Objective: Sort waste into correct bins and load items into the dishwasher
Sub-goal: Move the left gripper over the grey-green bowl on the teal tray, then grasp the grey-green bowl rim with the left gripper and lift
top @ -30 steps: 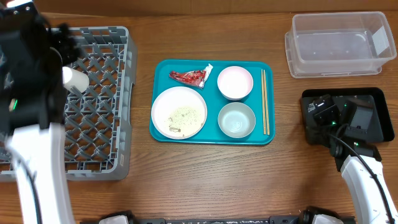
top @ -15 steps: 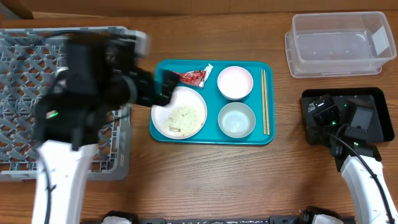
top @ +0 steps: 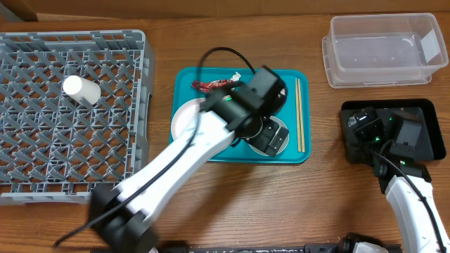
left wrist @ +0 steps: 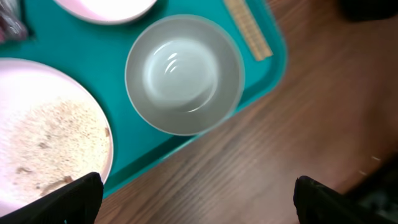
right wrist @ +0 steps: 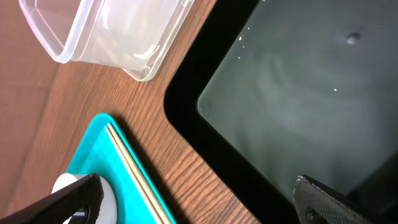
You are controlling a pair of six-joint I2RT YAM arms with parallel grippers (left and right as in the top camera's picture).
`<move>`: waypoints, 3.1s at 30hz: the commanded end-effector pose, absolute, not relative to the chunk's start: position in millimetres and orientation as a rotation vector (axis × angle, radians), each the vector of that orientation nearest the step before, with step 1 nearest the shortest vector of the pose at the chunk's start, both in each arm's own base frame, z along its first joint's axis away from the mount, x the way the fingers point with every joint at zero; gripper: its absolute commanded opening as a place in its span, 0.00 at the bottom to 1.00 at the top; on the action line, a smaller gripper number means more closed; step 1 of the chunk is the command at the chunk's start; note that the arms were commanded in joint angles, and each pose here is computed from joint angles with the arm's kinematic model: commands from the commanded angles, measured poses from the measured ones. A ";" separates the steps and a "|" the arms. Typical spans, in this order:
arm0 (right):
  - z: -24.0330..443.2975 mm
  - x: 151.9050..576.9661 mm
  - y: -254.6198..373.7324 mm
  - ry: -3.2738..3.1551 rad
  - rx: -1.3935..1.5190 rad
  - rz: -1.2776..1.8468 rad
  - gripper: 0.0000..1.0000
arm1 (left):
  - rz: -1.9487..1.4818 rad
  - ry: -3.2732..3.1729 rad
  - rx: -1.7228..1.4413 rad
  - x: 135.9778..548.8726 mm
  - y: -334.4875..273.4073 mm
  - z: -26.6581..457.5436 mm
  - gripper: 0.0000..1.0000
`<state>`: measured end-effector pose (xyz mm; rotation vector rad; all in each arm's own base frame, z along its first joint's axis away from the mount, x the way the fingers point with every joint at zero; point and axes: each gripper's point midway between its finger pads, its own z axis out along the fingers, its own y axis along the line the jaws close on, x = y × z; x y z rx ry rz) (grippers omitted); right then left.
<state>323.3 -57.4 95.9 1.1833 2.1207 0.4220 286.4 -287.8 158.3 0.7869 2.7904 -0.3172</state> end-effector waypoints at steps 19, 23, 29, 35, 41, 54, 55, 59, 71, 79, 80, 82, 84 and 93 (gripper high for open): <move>110.1 330.4 -59.5 2.087 1.162 0.433 1.00 | -0.513 2.786 0.845 282.3 -360.5 107.2 0.63; 110.1 330.4 -59.5 2.087 1.162 0.433 1.00 | -0.447 2.784 0.853 280.7 -357.3 101.6 0.60; 110.1 330.4 -59.5 2.087 1.162 0.433 1.00 | -0.435 2.806 0.851 272.5 -355.2 81.3 0.58; 110.1 330.3 -59.7 2.086 1.162 0.432 1.00 | -0.434 2.808 0.849 269.4 -352.1 61.8 0.58; 110.1 330.4 -59.6 2.087 1.162 0.433 1.00 | -0.359 2.769 0.848 277.8 -345.5 51.3 0.53; 110.1 330.4 -59.5 2.087 1.162 0.433 1.00 | -0.339 2.629 1.032 287.2 -351.7 50.6 0.51; 110.1 330.4 -59.5 2.087 1.162 0.433 1.00 | -0.343 2.624 1.052 286.1 -352.1 50.3 0.50; 110.1 330.4 -59.5 2.087 1.162 0.433 1.00 | -0.333 2.616 1.108 280.7 -352.7 46.9 0.49; 110.1 330.4 -59.6 2.087 1.162 0.433 1.00 | -0.190 2.658 1.072 280.4 -350.3 16.1 0.36; 110.1 330.3 -59.7 2.086 1.162 0.432 1.00 | -0.218 2.612 1.046 292.5 -363.0 37.3 0.28; 110.1 330.4 -59.6 2.087 1.162 0.433 1.00 | -0.219 2.610 1.046 293.3 -364.0 39.6 0.24; 110.1 330.4 -59.6 2.087 1.162 0.433 1.00 | -0.221 2.607 1.045 294.5 -365.5 43.9 0.21; 110.1 330.4 -59.6 2.087 1.162 0.433 1.00 | -0.219 2.610 1.046 294.4 -365.4 45.8 0.12; 110.1 330.4 -59.6 2.087 1.162 0.433 1.00 | -0.257 2.650 1.020 289.1 -367.9 52.6 0.04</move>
